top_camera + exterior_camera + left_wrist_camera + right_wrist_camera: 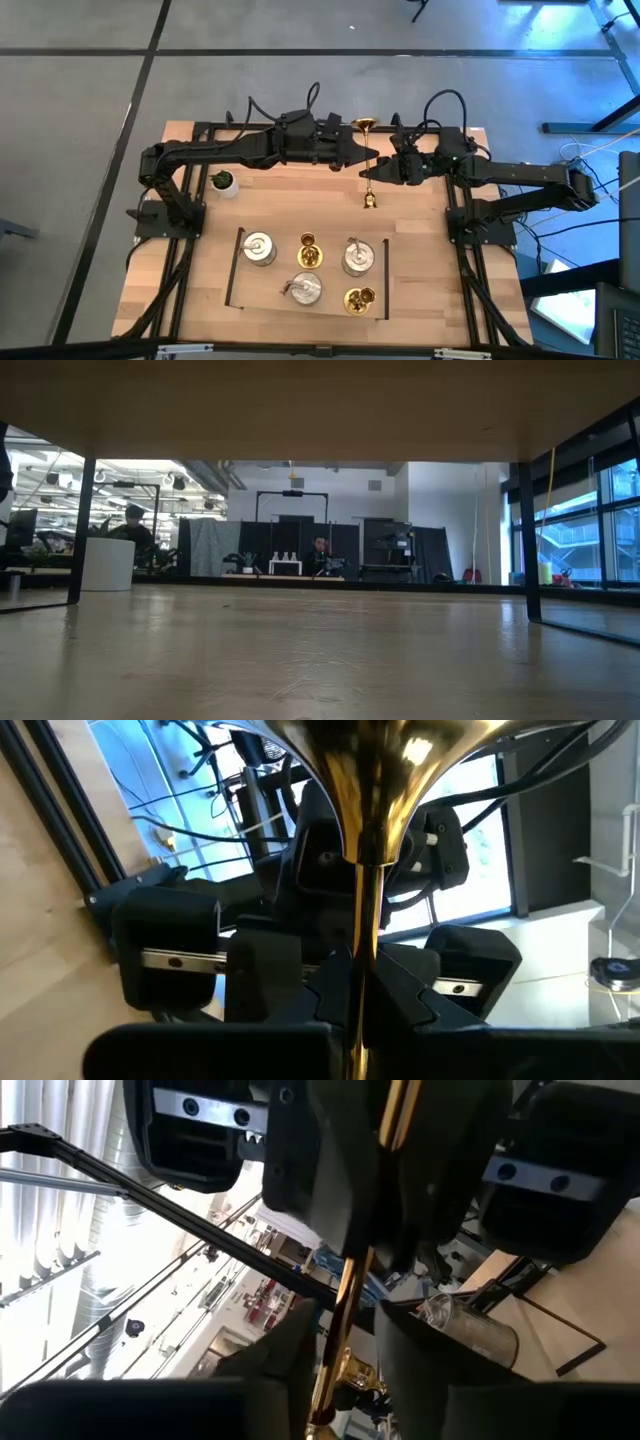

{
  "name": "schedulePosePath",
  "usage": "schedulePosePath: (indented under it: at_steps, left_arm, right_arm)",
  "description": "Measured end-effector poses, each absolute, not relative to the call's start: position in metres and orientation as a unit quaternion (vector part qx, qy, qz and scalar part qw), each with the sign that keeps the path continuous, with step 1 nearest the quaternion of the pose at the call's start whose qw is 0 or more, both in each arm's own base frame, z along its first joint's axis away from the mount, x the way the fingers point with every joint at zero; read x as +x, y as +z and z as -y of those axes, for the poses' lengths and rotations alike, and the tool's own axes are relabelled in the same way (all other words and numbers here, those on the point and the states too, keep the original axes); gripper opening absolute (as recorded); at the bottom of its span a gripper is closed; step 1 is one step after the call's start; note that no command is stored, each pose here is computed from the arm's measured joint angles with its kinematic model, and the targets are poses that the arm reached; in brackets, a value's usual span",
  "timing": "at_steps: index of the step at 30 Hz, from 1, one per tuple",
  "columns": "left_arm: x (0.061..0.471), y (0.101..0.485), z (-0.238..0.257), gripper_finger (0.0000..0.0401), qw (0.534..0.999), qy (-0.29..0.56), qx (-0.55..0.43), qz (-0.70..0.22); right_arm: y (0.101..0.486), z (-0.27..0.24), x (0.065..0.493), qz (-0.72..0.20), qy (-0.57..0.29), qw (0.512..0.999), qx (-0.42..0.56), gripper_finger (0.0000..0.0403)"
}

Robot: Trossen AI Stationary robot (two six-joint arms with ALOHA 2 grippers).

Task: Pick & Place candle stick holders
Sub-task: Put the gold candle holder on the shelf

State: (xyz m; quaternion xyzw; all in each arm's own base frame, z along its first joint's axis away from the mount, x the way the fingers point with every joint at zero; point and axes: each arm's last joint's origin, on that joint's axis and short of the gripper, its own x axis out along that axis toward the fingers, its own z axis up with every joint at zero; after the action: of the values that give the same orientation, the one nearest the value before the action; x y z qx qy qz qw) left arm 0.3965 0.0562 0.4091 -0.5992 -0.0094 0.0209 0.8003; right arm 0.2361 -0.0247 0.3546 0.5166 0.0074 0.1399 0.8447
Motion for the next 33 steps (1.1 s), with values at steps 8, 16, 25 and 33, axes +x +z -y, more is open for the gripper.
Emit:
schedulePosePath:
  at_steps: [8, 16, 25, 33]
  left_arm:
    - [0.397, 0.409, -0.058, 0.0009, 0.805, 0.023, -0.592, 0.020]
    - [0.397, 0.409, -0.058, 0.0012, 0.809, 0.019, -0.587, 0.017]
    - [0.393, 0.413, -0.064, 0.0035, 0.833, -0.014, -0.553, 0.000]
    - [0.378, 0.423, -0.075, 0.0127, 0.842, -0.019, -0.538, -0.012]
  right_arm:
    - [0.353, 0.024, 0.236, -0.017, 0.138, 0.834, 0.533, 0.0043]
    - [0.352, 0.024, 0.236, -0.028, 0.140, 0.825, 0.547, 0.0015]
    - [0.351, 0.024, 0.236, -0.036, 0.142, 0.825, 0.546, 0.0015]
    - [0.351, 0.024, 0.236, -0.044, 0.145, 0.817, 0.557, 0.0015]
